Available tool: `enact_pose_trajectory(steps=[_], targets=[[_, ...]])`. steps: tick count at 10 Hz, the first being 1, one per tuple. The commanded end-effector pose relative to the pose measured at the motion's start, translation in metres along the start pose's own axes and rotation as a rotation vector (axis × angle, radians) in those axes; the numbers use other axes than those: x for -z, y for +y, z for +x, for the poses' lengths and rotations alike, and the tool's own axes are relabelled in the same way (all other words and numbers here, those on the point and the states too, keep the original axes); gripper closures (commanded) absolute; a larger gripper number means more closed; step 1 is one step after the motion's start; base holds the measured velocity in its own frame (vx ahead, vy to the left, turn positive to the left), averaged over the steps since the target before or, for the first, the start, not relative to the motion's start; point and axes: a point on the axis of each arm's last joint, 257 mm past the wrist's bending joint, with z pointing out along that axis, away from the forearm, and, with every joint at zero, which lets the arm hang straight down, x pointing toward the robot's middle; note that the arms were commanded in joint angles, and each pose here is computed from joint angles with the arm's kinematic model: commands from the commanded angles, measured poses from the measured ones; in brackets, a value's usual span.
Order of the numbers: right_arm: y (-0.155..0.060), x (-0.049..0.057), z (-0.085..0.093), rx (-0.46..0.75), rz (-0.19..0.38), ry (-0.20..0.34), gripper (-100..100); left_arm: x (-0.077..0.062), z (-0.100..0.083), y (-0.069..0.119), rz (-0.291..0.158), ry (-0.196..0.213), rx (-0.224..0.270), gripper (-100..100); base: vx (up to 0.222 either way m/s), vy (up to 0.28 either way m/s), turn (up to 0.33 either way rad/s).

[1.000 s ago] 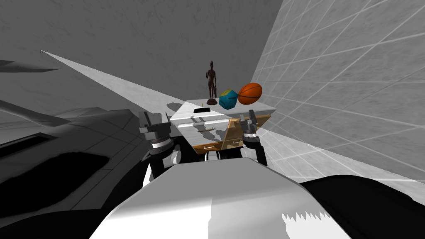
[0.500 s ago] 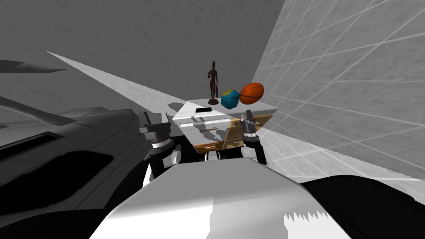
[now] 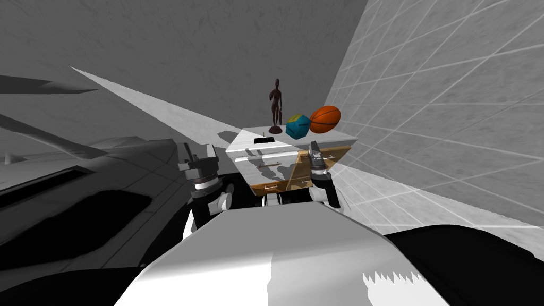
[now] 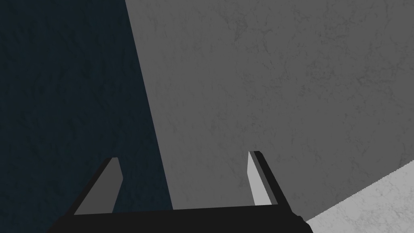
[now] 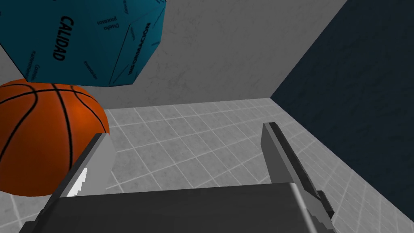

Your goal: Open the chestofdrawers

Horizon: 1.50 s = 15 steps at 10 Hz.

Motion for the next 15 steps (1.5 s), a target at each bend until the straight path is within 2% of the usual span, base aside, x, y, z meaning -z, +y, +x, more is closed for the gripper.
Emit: enact_pose_trajectory(steps=[1, 7, 12, 13, 15], targets=[[-0.001, 0.000, 0.001, 0.077, -0.006, 0.007, -100, 0.000, 0.000, 0.000, 0.000, 0.000, 0.000, 0, -0.010, 0.022, -0.002], [-0.008, -0.004, 0.008, 0.347, -0.037, 0.046, -100, 0.000, 0.000, 0.000, 0.000, 0.000, 0.000, 0, -0.013, 0.051, 0.008], [-0.012, -0.005, 0.010, 0.496, -0.049, 0.057, -100, 0.000, 0.000, 0.000, 0.000, 0.000, 0.000, 0, -0.013, 0.042, 0.004], [-0.016, -0.005, 0.012, 0.570, -0.058, 0.070, -100, 0.000, 0.000, 0.000, 0.000, 0.000, 0.000, 0, -0.011, 0.055, 0.013], [-0.016, -0.005, 0.012, 0.608, -0.059, 0.069, -100, 0.000, 0.000, 0.000, 0.000, 0.000, 0.000, 0, -0.008, 0.044, 0.001]])
